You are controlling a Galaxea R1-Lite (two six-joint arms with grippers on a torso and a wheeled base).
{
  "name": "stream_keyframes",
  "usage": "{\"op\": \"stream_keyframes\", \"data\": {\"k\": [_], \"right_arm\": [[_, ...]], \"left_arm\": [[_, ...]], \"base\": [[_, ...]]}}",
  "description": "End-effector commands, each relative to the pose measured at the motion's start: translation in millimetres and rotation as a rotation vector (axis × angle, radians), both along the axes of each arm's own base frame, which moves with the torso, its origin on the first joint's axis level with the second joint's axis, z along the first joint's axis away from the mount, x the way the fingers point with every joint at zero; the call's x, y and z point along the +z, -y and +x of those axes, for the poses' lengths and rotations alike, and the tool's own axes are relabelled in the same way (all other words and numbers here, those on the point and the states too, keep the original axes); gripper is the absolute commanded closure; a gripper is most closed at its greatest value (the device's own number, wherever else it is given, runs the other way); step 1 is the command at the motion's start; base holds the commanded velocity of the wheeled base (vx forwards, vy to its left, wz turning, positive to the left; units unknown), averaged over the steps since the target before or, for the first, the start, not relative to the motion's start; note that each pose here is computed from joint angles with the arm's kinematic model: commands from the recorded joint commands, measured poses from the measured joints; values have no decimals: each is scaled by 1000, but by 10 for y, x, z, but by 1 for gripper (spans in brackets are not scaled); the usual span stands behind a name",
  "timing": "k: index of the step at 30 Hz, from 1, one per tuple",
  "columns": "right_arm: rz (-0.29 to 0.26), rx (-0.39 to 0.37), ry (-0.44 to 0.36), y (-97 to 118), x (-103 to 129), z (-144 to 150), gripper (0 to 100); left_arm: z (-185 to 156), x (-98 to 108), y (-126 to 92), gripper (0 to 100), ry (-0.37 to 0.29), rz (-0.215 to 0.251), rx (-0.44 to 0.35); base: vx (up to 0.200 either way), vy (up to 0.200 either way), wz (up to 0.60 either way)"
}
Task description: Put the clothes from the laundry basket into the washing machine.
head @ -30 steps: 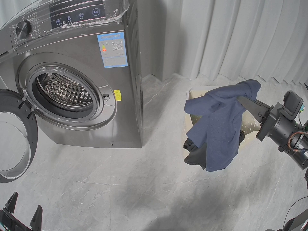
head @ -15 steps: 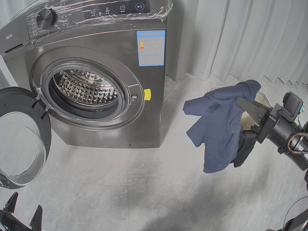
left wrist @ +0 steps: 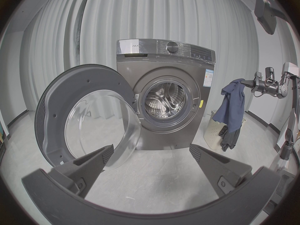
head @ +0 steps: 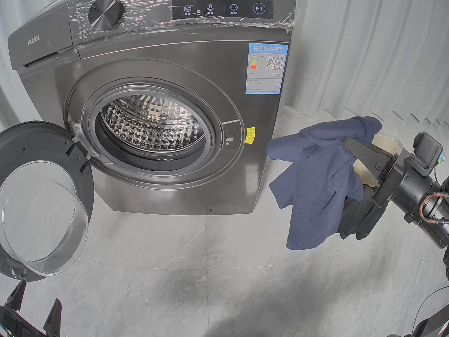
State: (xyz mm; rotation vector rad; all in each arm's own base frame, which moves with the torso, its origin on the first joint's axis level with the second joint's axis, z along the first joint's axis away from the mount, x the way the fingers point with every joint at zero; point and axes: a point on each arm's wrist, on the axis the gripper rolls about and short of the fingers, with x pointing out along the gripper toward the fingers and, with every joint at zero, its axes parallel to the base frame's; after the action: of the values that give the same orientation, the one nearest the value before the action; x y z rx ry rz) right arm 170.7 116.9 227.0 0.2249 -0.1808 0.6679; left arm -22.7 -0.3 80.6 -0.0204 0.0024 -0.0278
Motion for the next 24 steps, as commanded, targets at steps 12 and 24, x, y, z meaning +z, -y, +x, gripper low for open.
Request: {"op": "stream_keyframes", "data": {"k": [12,24], "right_arm": [[-2,1,-11,-12,-21,19,100],[-11,-1,-25,-27,-58,43,100]], "left_arm": [[0,-48,0,0,-1,0,2],[0,-48,0,0,-1,2,0]], "base": [[-100,0,0],[0,150,0]]}}
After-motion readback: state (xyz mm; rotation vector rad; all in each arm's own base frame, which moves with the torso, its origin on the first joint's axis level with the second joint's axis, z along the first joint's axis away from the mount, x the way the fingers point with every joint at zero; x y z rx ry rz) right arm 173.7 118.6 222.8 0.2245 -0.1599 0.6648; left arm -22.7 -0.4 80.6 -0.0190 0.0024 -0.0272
